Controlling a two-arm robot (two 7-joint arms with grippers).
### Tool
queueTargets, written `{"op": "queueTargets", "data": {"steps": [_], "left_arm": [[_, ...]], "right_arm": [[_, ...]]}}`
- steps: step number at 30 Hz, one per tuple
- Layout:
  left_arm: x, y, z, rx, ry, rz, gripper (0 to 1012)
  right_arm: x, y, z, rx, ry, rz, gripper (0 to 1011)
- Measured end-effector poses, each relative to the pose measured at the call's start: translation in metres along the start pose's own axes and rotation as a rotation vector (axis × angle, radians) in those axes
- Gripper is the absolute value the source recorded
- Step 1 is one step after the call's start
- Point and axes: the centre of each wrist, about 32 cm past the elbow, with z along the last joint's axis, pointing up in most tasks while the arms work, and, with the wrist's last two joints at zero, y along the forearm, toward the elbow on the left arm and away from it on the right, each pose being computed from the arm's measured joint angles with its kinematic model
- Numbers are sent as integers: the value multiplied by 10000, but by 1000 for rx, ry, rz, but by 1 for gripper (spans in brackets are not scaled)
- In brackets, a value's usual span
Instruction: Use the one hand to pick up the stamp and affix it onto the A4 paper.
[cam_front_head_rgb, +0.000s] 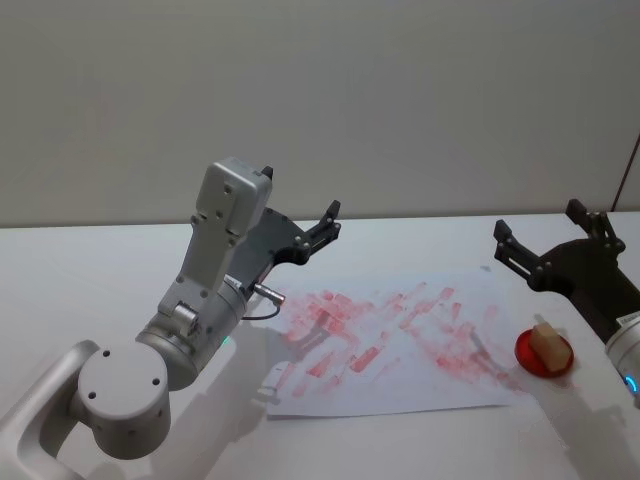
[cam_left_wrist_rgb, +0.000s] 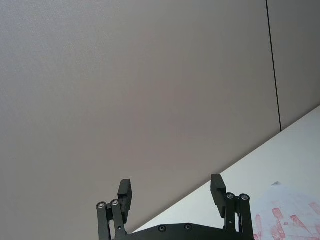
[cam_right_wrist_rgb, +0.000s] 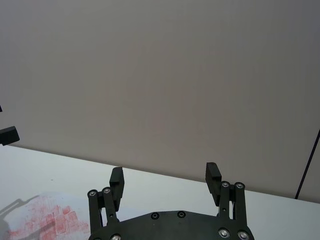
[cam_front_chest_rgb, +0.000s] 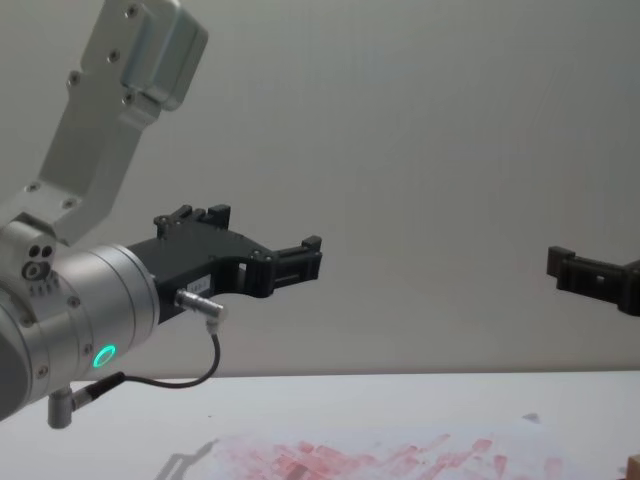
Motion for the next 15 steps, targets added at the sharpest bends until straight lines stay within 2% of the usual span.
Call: {"op": "queueTargets", "data": {"steps": [15], "left_arm": [[0, 0, 0, 0, 0, 0, 1001]], "right_arm": [[0, 0, 0, 0, 0, 0, 1001]]}}
